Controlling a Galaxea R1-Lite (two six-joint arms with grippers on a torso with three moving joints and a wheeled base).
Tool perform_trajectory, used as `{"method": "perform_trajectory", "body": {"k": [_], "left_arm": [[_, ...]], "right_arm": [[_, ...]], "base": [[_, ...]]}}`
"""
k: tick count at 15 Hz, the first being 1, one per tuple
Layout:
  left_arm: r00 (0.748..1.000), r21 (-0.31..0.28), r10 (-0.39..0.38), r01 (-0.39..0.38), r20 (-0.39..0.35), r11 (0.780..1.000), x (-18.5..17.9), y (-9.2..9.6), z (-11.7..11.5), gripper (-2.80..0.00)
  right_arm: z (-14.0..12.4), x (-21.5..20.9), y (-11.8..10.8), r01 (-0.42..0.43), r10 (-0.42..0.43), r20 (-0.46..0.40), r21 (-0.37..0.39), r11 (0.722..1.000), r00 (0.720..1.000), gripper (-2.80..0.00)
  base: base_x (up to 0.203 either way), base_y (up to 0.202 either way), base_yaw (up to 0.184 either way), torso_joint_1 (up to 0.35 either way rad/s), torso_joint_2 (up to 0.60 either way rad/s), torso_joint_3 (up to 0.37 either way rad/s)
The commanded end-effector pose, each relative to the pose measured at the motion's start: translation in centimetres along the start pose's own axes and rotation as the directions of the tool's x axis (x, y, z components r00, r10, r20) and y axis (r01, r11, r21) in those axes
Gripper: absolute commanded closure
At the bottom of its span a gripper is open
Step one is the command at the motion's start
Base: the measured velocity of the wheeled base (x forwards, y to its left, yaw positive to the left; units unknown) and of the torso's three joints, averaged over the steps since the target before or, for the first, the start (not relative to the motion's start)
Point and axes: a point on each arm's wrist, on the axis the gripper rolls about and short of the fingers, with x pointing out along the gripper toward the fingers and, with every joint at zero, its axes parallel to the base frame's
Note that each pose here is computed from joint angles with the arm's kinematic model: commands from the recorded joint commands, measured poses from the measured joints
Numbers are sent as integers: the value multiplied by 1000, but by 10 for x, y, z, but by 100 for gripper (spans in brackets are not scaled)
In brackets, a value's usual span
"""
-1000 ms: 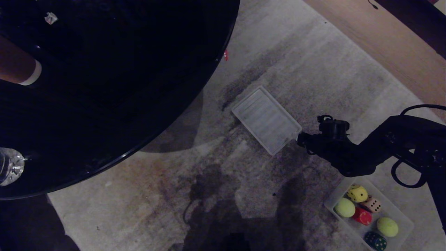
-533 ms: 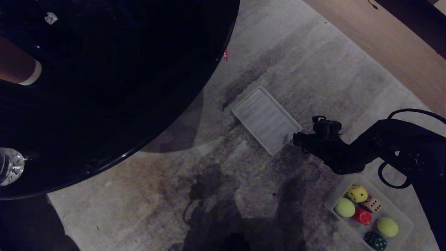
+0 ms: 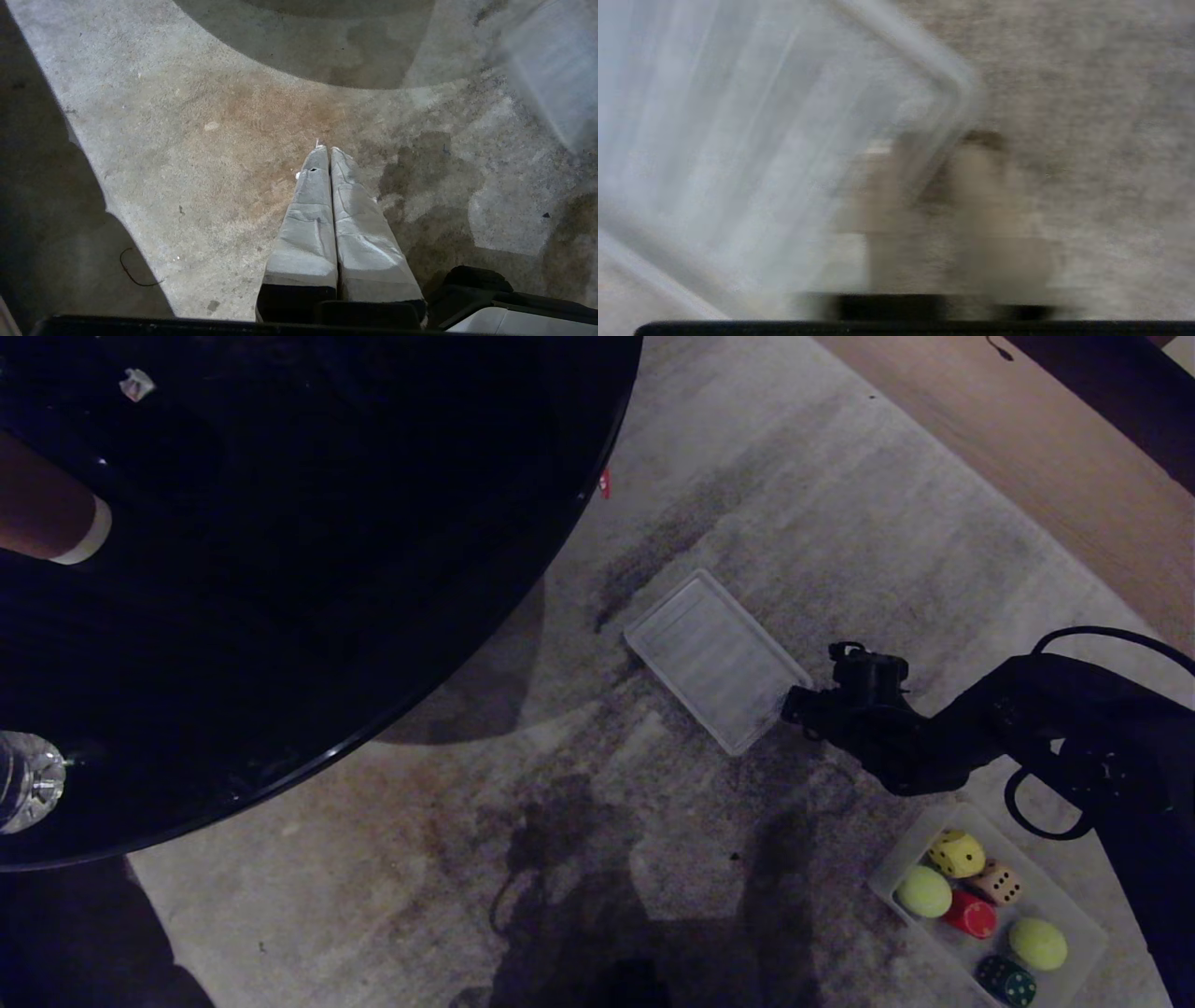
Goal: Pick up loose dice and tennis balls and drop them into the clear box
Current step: Close the lid
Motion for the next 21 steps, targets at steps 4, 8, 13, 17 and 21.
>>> {"method": "perform_trajectory", "body": {"k": [4,8,13,17,21], "left_arm": [[1000,-1,1,-1,-2,1000,0,0,0,0],[1000,-1,1,-1,-2,1000,0,0,0,0],[1000,-1,1,-1,-2,1000,0,0,0,0],[1000,-1,1,-1,-2,1000,0,0,0,0],[1000,-1,1,-1,-2,1000,0,0,0,0]], "right_arm": [[14,-20,2,16,-16,4,-2,1000,1000,0],[51,-80,5,24,-23,22,-42,999,999,0],[83,-200,0,46,-43,38,-67,997,998,0],[70,-295,-12,76,-76,-1,-69,995,997,0],[38,-348,-26,112,-118,-86,-73,991,989,0]], "base": [[0,0,0,0,0,0],[0,0,0,0,0,0],[0,0,0,0,0,0],[0,0,0,0,0,0],[0,0,0,0,0,0]]}}
